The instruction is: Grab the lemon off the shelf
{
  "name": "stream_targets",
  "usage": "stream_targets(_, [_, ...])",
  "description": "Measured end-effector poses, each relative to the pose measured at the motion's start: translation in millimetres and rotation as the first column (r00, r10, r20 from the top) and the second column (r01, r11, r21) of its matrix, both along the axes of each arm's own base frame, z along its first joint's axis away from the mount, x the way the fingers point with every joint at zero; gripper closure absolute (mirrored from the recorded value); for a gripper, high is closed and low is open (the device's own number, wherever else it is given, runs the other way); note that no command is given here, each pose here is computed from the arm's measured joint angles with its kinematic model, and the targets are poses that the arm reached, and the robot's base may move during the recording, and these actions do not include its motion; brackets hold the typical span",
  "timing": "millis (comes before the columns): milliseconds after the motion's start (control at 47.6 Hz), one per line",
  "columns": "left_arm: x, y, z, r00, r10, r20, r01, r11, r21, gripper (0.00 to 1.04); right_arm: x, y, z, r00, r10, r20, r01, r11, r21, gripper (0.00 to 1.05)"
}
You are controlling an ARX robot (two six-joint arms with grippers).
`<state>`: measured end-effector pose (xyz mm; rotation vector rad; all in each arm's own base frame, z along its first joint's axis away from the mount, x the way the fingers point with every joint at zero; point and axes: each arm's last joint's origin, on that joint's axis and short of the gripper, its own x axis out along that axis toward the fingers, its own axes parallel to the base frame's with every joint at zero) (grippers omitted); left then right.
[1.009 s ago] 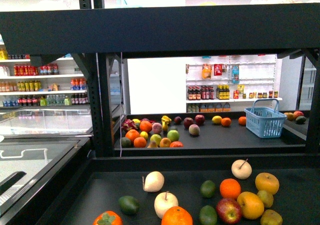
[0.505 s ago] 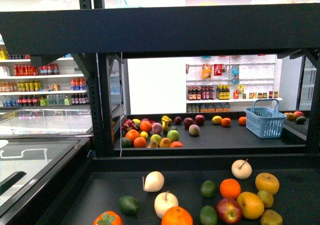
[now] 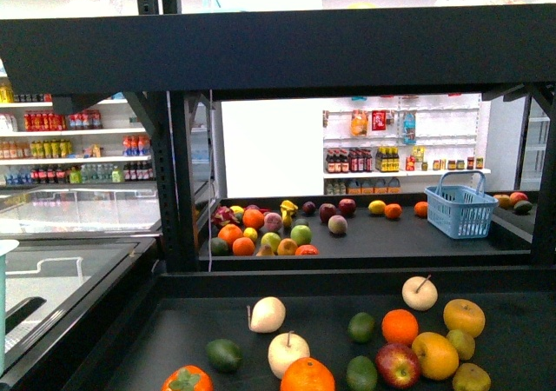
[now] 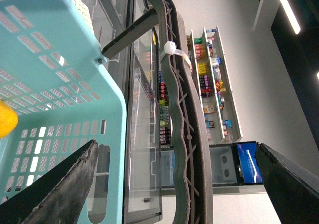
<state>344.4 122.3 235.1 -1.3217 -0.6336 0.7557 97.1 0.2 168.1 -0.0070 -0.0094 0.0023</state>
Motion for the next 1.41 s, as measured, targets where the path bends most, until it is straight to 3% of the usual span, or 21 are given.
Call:
stream_targets(336, [-33,-8,25,0.994,-0.031,-0.103,0.034,0.999,0.023,0.08,0,0,0,1.000,0.000,0.000,0.000,1.000,0.000,0.08])
stream_targets(484, [-51,-18,47,0.961,-0.096,-0.261,0.131,0.984,0.120,0.08,0,0,0,1.000,0.000,0.000,0.000,1.000,0.000,0.08])
stream_targets(568, [-62,-27,59,0.911,-0.142,-0.386,0.233,0.952,0.200,0.08,0,0,0,1.000,0.000,0.000,0.000,1.000,0.000,0.08])
stream_targets(631, [-80,-40,72,0.848,-0.163,-0.504,0.355,0.881,0.312,0.08,0,0,0,1.000,0.000,0.000,0.000,1.000,0.000,0.08])
stream_targets(820, [-125,-70,93,0.709,-0.149,-0.689,0.595,0.652,0.471,0.08,0,0,0,1.000,0.000,0.000,0.000,1.000,0.000,0.08])
stream_targets(967, [-175,-102,83,0.585,-0.086,-0.807,0.755,0.423,0.502,0.08,0,0,0,1.000,0.000,0.000,0.000,1.000,0.000,0.08])
stream_targets(1030, [-193,-114,75,0.574,-0.065,-0.816,0.772,0.374,0.513,0.08,0,0,0,1.000,0.000,0.000,0.000,1.000,0.000,0.08])
stream_targets(1178, [-222,-128,61,0.583,-0.053,-0.811,0.773,0.343,0.534,0.08,0,0,0,1.000,0.000,0.000,0.000,1.000,0.000,0.08])
stream_targets(1283, [-240,-136,45,0.611,-0.140,-0.779,0.791,0.157,0.591,0.24,0,0,0,1.000,0.001,0.000,-0.001,1.000,0.000,0.08])
stream_targets(1409, [-247,-137,17,0.620,-0.152,-0.770,0.784,0.095,0.613,0.46,0,0,0,1.000,0.001,0.000,-0.001,1.000,0.000,0.08])
